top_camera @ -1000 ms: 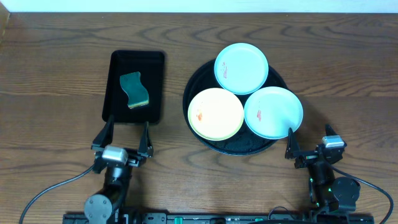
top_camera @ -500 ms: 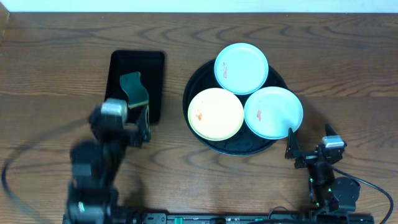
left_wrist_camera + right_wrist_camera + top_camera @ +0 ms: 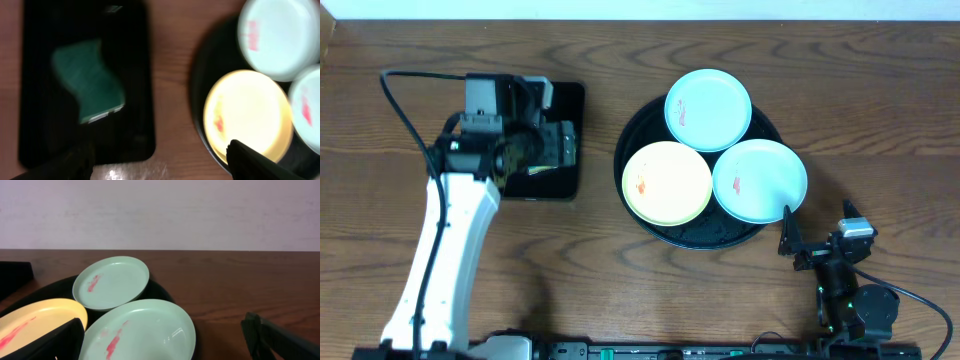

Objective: Clean dirty plates on tray and stack at the side
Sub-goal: 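Move the left gripper over the green sponge in the black tray, then lower the left gripper and grasp the green sponge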

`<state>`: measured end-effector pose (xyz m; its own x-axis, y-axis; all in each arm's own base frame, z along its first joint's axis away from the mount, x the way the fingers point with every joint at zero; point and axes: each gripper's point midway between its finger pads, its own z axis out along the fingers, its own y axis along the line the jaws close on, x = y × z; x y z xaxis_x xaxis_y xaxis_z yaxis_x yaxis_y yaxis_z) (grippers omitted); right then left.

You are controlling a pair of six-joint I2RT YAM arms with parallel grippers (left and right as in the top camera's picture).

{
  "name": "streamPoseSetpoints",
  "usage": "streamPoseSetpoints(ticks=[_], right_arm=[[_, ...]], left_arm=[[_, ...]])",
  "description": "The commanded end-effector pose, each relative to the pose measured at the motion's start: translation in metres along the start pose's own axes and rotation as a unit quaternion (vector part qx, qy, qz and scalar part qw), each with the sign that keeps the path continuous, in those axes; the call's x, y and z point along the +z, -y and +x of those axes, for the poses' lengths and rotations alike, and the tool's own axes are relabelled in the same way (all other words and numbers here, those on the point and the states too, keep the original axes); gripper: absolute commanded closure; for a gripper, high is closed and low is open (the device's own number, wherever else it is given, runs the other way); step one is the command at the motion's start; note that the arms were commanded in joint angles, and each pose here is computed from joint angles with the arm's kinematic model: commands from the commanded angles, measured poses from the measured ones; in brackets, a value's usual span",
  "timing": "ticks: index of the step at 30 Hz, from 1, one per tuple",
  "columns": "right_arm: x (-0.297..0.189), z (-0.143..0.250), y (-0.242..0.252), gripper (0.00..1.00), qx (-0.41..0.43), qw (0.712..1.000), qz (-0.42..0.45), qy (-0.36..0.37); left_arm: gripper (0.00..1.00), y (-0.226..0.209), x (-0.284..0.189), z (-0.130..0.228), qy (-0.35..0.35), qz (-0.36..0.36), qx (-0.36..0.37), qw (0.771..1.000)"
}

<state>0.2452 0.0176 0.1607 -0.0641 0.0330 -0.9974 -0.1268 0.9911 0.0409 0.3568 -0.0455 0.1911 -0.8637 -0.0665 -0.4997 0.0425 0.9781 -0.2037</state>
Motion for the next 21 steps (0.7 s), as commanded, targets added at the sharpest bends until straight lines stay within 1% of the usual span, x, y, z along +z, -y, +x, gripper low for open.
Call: streamPoseSetpoints(ticks=[1,5,7,10,13,15,19,21], right_arm=[[0.000,0.000,-0.001,0.01,0.000,1.000,-0.002,0.001],[0.000,0.000,-0.001,0.01,0.000,1.000,-0.002,0.001],[0.000,0.000,-0.001,0.01,0.000,1.000,-0.002,0.001],[0.000,0.000,-0.001,0.01,0.000,1.000,-0.002,0.001],[0.000,0.000,-0.001,0.01,0.000,1.000,-0.002,0.001],[0.000,0.000,-0.001,0.01,0.000,1.000,-0.002,0.001],[0.000,0.000,-0.001,0.01,0.000,1.000,-0.003,0.001],[0.000,0.000,-0.001,0.01,0.000,1.000,-0.002,0.001]], left_arm=[[0.15,-0.043,-0.011,-0.019,0.008,-0.088,-0.110,0.990],[0.15,-0.070,-0.012,-0.018,-0.055,-0.114,-0.153,0.980],[0.15,-0.077,-0.007,-0.017,-0.077,-0.118,-0.164,0.976],[0.15,-0.071,0.009,-0.018,-0.090,-0.088,-0.171,0.977],[0.15,-0.054,0.024,-0.020,-0.100,-0.036,-0.206,0.973],[0.15,-0.053,0.032,-0.022,-0.101,-0.028,-0.217,0.971],[0.15,-0.064,0.053,-0.025,-0.098,-0.047,-0.218,0.970],[0.15,-0.075,0.062,-0.020,-0.106,-0.077,-0.242,0.962]])
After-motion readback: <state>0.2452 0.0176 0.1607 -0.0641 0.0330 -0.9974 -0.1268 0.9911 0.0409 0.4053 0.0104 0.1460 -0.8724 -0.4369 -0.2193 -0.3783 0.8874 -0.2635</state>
